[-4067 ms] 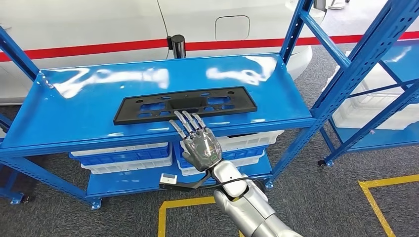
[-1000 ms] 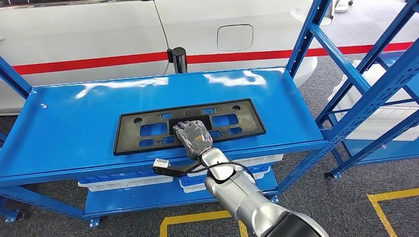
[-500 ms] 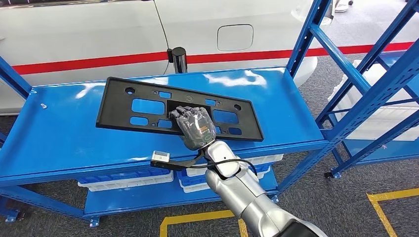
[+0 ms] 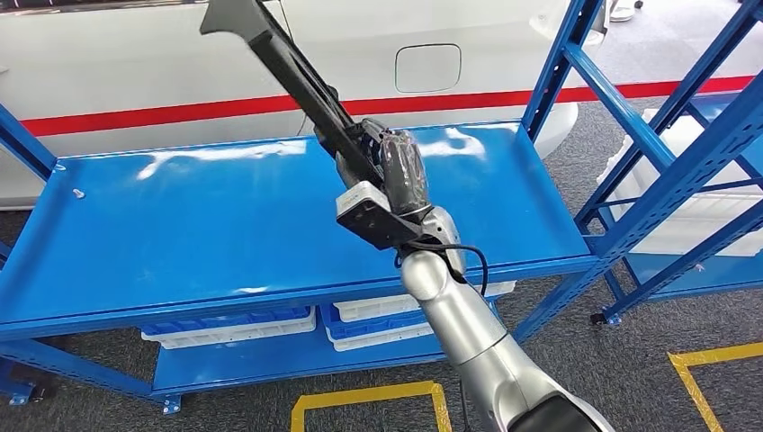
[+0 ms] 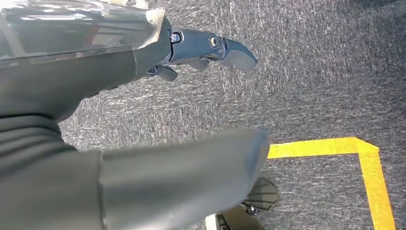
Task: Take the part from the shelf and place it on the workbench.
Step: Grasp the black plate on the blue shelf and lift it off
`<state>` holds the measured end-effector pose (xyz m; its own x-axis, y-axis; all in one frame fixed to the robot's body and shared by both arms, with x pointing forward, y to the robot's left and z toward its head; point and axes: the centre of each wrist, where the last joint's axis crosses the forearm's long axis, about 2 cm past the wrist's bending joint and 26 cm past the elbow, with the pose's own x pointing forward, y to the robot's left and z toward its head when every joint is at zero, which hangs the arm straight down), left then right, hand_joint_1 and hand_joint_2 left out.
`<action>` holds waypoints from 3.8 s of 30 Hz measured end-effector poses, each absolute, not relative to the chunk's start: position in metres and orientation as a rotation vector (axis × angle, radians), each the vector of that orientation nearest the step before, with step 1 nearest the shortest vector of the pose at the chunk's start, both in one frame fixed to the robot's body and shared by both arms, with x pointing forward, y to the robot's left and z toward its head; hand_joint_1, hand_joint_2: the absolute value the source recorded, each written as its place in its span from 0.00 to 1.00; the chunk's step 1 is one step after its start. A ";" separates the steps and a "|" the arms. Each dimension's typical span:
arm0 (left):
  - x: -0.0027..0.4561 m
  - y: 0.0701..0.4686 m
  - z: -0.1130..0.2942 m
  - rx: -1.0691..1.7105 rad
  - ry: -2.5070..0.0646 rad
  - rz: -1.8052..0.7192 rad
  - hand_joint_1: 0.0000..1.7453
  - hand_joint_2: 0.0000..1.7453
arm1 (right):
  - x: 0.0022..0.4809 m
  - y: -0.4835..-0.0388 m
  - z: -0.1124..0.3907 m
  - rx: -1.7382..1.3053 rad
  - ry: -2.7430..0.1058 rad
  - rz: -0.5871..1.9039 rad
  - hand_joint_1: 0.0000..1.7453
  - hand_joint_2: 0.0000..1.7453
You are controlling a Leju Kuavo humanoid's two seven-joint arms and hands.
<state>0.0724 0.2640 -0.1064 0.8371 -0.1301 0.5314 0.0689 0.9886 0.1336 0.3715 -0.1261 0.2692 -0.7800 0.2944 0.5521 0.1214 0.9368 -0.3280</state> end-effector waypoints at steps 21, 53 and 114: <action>0.070 0.270 -0.107 0.123 -0.517 -0.093 0.00 1.00 | 0.357 -0.145 0.297 0.288 -2.493 0.114 1.00 1.00; 0.064 0.270 -0.108 0.107 -0.557 0.006 0.00 1.00 | 0.308 -0.130 0.245 0.363 -2.488 0.322 1.00 1.00; 0.072 0.264 -0.107 0.114 -0.579 0.014 0.00 1.00 | 0.287 -0.159 0.210 0.246 -2.456 0.226 1.00 1.00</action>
